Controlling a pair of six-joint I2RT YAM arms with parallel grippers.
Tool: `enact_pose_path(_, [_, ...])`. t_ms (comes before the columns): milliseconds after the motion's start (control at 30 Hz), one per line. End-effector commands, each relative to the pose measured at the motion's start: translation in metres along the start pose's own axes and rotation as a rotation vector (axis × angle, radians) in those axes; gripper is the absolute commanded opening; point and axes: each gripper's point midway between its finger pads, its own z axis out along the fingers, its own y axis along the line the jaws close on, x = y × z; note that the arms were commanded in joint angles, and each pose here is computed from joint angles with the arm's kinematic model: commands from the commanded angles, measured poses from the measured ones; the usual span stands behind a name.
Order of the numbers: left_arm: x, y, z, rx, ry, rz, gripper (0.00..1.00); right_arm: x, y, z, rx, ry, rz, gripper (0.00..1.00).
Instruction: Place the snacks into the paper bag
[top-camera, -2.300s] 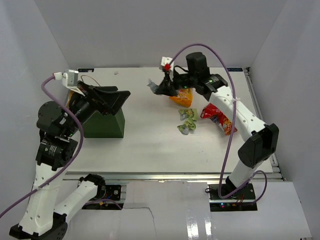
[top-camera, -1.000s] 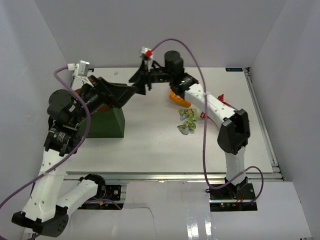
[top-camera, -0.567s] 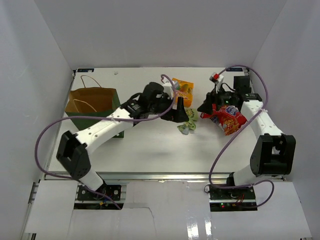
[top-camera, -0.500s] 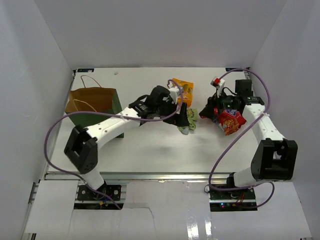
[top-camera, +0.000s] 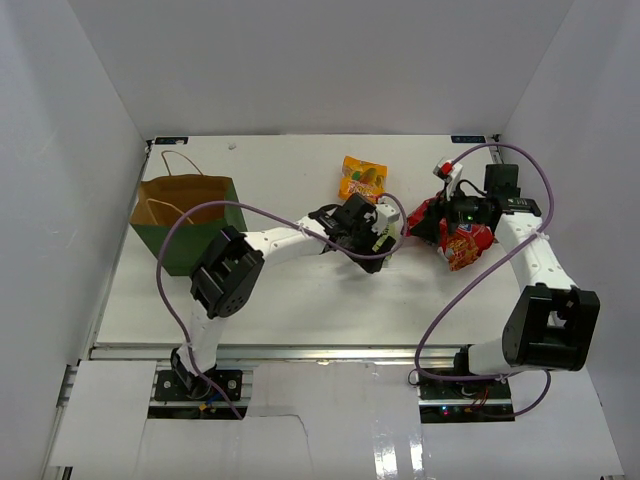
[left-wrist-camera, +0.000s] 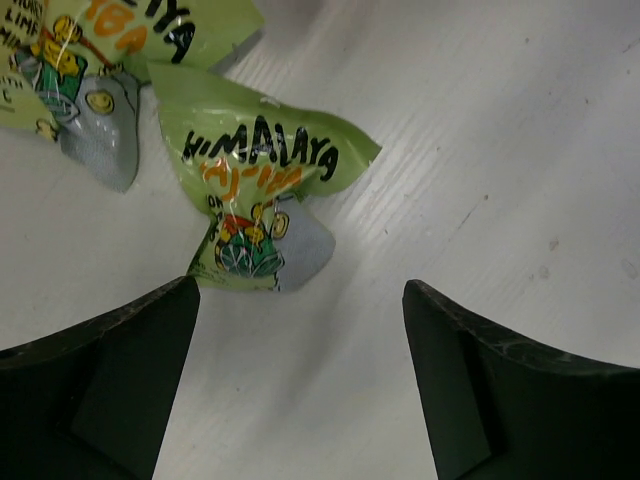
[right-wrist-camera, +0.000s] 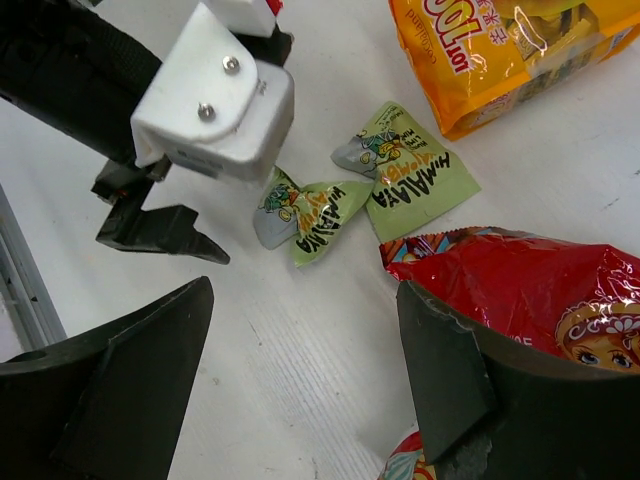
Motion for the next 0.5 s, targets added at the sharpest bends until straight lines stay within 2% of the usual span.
enact_pose_path(0, [-0.032,-0.001,0.006,-0.055,-0.083,0.12,0.93,-0.015,0.0,-0.003,-0.024,-0.039,-0.03,0.8])
enact_pose_path(167, [-0.034,0.008,0.025,-0.143,-0.077,0.144,0.88,-0.015,0.002,-0.002,-0.039,-0.044,-0.018,0.8])
enact_pose_path(300, [-0.034,0.02,0.037,-0.207,-0.069,0.133,0.79,-0.017,0.003,-0.002,-0.04,-0.048,-0.02,0.8])
enact_pose_path(333, [-0.033,0.02,0.039,-0.21,-0.066,0.13,0.72,-0.017,0.002,-0.003,-0.039,-0.047,-0.018,0.8])
enact_pose_path(467, [-0.032,0.025,0.037,-0.239,-0.07,0.118,0.55,-0.02,0.002,-0.004,-0.041,-0.054,-0.021,0.8])
